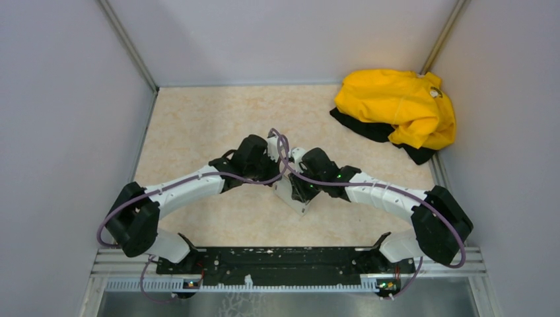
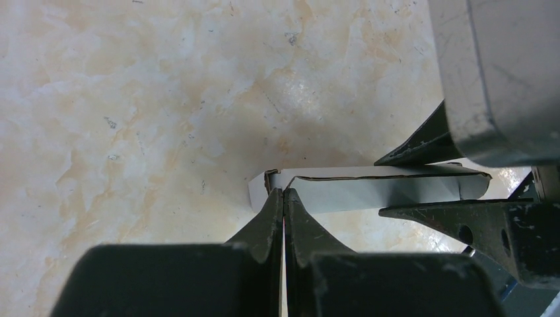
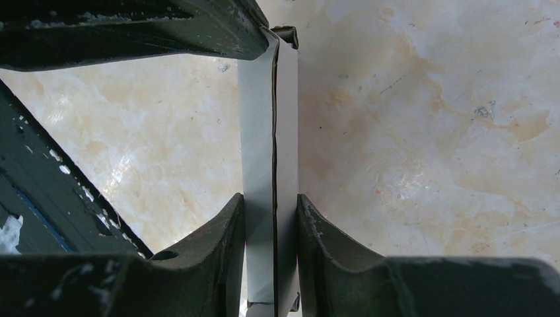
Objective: Fold the paper box
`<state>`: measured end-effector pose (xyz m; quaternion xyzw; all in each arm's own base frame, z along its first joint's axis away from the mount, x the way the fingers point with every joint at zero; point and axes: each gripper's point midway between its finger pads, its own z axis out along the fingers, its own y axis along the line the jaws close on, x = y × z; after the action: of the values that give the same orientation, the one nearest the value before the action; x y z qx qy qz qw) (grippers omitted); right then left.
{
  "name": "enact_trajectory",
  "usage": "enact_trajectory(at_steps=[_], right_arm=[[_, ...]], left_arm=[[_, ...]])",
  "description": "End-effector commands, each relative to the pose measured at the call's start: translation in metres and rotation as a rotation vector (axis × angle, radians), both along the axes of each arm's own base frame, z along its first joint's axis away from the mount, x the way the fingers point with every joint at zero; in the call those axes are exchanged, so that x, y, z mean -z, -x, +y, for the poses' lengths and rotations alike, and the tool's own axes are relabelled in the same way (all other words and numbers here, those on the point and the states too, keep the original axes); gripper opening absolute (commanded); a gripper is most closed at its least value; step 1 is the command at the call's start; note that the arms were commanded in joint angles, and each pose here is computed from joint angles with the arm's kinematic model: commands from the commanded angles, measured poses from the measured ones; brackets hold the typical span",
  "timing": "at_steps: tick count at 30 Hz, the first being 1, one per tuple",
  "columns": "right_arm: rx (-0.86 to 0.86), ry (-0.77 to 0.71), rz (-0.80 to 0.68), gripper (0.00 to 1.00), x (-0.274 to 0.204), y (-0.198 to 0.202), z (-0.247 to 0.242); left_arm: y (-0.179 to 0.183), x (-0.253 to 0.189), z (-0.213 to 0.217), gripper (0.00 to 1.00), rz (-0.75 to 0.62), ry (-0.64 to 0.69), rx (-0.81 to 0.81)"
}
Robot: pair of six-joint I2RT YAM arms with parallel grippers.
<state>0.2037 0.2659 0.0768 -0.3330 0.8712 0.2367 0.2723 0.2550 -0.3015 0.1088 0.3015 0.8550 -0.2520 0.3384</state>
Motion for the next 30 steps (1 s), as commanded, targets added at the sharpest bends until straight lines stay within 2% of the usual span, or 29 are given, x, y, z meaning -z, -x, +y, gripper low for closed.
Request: enact_trajectory(at_steps=[1,30], right_arm=[[-0.026,0.054,0.041,0.05,0.018,0.015,-0.009],[-0.030,0.052,0.038,0.04,0.017,0.016,-0.009]], left_arm=[[0.009,-0.016,-0.018,0.02,-0.055,0.081,0.059],[0.010,-0.007,-0.006,0.02,-0.148,0.014,0.099]])
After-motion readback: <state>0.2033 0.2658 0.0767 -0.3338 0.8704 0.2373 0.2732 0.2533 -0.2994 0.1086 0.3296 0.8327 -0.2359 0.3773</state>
